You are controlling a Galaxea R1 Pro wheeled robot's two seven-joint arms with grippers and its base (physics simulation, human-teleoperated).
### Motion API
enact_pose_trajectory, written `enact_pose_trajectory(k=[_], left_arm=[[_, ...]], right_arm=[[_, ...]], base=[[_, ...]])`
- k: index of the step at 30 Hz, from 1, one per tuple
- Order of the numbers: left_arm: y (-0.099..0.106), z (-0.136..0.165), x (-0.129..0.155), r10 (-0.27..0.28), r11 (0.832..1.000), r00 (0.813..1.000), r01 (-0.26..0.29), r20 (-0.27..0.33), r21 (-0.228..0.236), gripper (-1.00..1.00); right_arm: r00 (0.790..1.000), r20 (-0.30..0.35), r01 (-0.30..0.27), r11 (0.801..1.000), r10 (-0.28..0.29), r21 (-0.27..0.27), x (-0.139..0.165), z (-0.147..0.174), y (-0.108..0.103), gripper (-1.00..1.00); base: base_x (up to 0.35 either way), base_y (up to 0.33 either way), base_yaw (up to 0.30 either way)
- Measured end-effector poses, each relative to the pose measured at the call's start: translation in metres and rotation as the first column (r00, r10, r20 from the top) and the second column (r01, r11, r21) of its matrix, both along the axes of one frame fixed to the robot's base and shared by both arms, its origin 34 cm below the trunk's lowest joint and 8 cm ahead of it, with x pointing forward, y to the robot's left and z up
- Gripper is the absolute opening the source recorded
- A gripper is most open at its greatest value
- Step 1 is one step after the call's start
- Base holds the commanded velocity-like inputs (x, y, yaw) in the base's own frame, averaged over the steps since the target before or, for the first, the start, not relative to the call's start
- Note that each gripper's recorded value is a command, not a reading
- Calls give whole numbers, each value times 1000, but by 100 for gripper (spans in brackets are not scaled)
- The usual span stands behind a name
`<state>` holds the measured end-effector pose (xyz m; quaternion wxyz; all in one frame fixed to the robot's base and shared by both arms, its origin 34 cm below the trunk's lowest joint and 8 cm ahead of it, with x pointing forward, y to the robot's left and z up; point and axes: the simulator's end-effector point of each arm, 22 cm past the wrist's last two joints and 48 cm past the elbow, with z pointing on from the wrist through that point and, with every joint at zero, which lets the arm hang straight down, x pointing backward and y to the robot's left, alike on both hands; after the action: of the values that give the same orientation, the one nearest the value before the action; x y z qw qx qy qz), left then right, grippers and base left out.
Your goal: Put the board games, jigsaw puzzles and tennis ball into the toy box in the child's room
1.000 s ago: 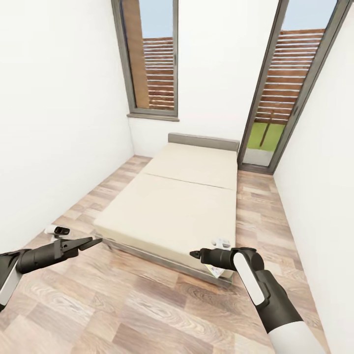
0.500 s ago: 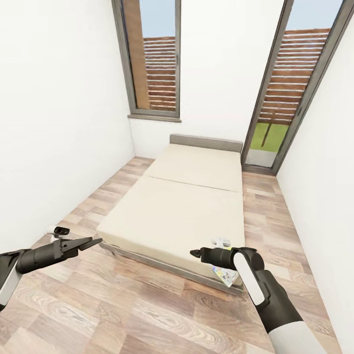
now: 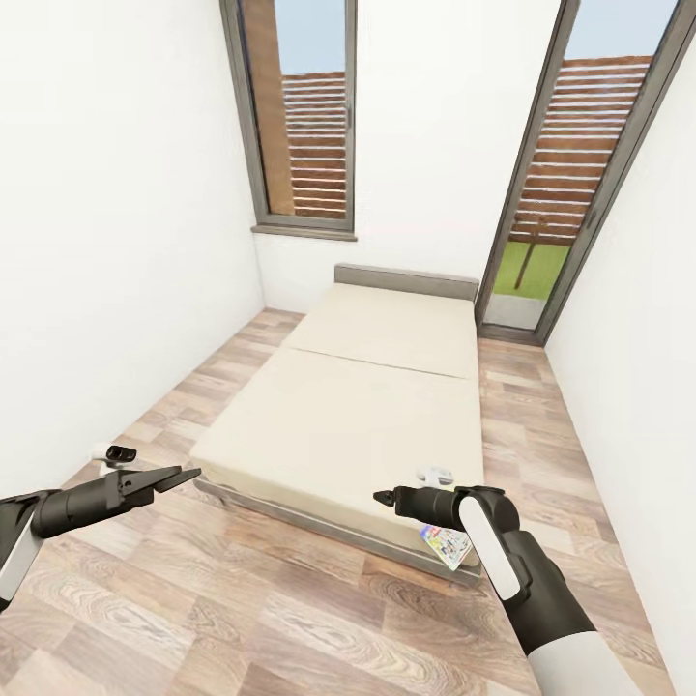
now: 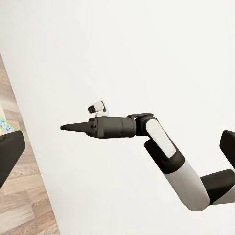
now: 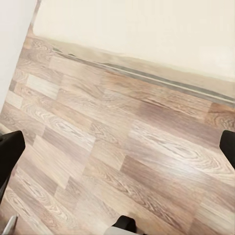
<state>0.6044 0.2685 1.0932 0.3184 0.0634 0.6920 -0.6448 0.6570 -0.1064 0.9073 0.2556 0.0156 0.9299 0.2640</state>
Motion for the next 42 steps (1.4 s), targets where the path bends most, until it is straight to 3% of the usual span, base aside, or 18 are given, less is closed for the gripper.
enact_pose_trajectory(k=[28, 42], left_arm=[[0, 9, -2, 0, 1000, 1000, 0, 19, 0, 100], [0, 9, -2, 0, 1000, 1000, 0, 20, 0, 100]], right_arm=[[1000, 17, 0, 1000, 0, 2, 1, 10, 0, 100], [1000, 19, 0, 1000, 0, 0, 2, 10, 0, 100]], base=[[0, -136, -216], [0, -134, -32]])
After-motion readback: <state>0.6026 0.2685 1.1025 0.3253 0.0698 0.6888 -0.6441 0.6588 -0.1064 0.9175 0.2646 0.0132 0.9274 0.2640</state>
